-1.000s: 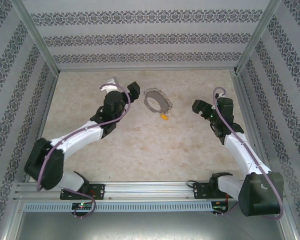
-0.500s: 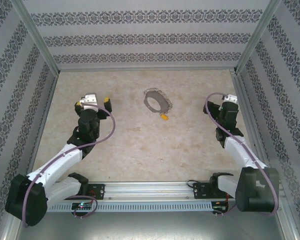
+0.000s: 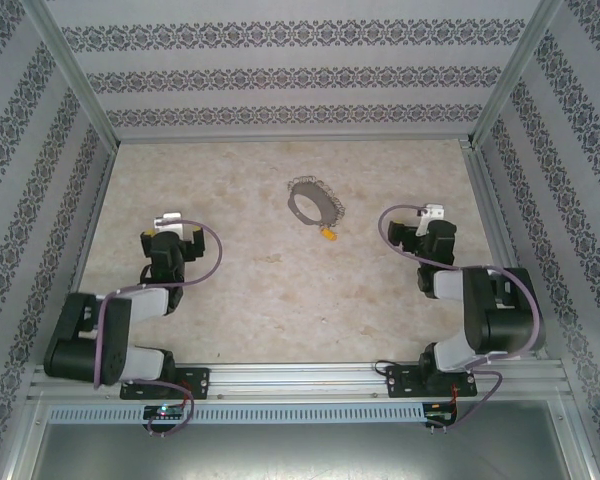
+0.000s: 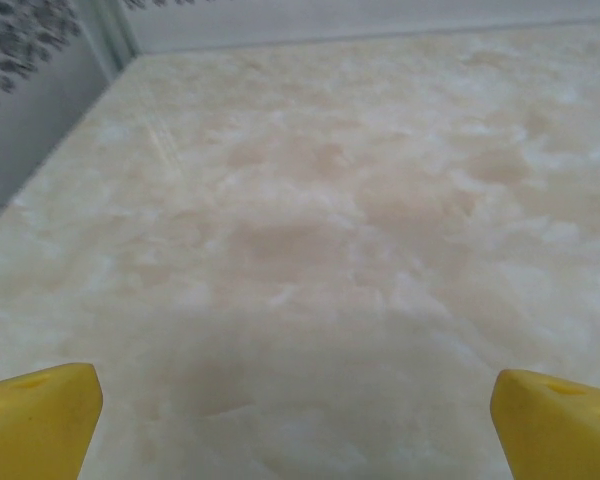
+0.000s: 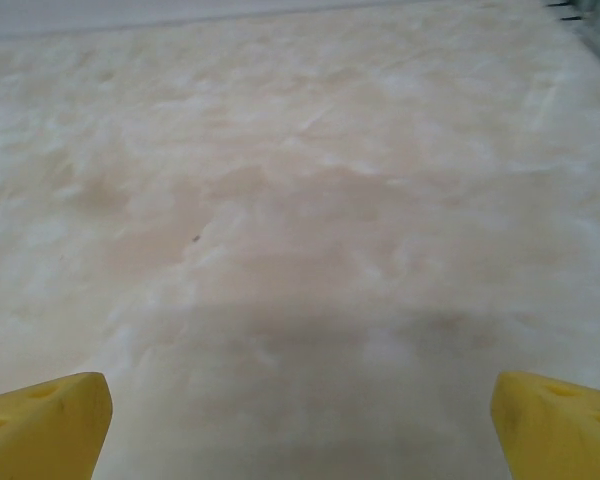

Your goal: Put the keys on the keyring

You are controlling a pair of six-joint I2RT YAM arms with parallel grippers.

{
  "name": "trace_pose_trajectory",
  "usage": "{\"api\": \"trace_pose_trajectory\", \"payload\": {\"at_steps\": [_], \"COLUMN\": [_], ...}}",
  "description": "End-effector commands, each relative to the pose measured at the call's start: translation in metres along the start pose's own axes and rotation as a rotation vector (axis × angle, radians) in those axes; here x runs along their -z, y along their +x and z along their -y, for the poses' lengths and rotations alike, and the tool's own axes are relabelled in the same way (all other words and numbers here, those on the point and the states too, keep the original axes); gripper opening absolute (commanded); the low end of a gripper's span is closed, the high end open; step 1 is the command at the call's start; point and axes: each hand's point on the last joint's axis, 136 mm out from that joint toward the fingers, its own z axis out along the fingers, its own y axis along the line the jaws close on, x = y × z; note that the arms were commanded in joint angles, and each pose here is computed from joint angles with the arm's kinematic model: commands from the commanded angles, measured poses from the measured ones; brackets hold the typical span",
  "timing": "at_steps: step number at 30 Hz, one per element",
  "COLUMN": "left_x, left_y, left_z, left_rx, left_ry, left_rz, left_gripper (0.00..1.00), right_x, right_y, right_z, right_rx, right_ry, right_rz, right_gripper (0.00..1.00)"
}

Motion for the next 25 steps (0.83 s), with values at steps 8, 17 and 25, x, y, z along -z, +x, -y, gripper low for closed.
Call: {"api": "trace_pose_trajectory", "payload": {"at_steps": [8,17,25], "left_x": [-0.029,-0.031,-0.031], "left_y": [-0.008,-0.007,-0.008], "left_z": [0.025,0.024,0.024], "left_rx": [0.022,0.033,0.033], "left_ry": [0.153,0.172,0.172], "left_rz": [0.012,0.004,0.006], "left_gripper": [1.0,1.0,1.0], "right_x": [0.003,0.003,0.003], "right_y": [-0.032,-0.032,-0.032], "right_z": [-0.01,-0.01,-0.011], "right_rx": [0.056,0.062,0.068], "right_ry": [-0.008,-0.004,0.0], "right_rz": [0.131,0.127,0.129], "right_gripper": [0.98,0.98,0.98]}}
